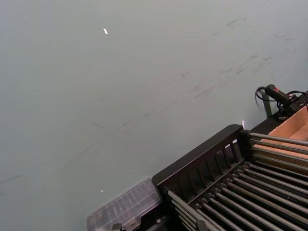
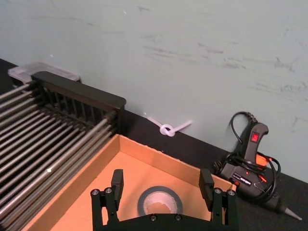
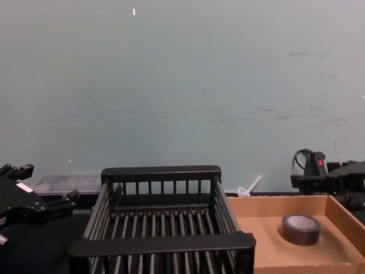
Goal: Pick up the white tape and place it into the black box , Pick up the silver tape and place it into the brown box.
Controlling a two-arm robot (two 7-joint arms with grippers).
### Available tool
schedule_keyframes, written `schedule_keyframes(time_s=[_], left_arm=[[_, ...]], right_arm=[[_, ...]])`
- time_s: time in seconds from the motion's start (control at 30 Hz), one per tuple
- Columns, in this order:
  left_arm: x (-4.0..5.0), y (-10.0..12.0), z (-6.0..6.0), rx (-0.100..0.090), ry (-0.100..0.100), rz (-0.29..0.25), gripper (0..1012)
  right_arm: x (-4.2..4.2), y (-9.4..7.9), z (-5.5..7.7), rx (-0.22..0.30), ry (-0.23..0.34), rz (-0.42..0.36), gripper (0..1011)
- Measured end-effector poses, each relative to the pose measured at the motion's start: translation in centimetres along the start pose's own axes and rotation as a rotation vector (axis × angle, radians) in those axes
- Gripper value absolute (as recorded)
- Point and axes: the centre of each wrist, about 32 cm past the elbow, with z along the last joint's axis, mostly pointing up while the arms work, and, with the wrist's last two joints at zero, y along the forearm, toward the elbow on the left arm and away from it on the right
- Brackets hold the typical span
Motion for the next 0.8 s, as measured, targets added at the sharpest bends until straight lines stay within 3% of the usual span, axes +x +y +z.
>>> schedule_keyframes(time_s=[0.27,0.47,0.8], left_arm=[[0.0,0.0,0.0,0.0,0.0,0.0,1001],[0.0,0.0,0.0,0.0,0.0,0.0,1001],[0.0,0.0,0.0,0.0,0.0,0.0,1001]], right_arm=[[-0.53,-2.6,0.1,0.04,-0.017,0.03,1002],[-1.39,-5.1,-0.3,0.058,-0.026,0.066,1002],[-2.92,-8.9,-2.1,0.062,-0.049,0.147,1002]])
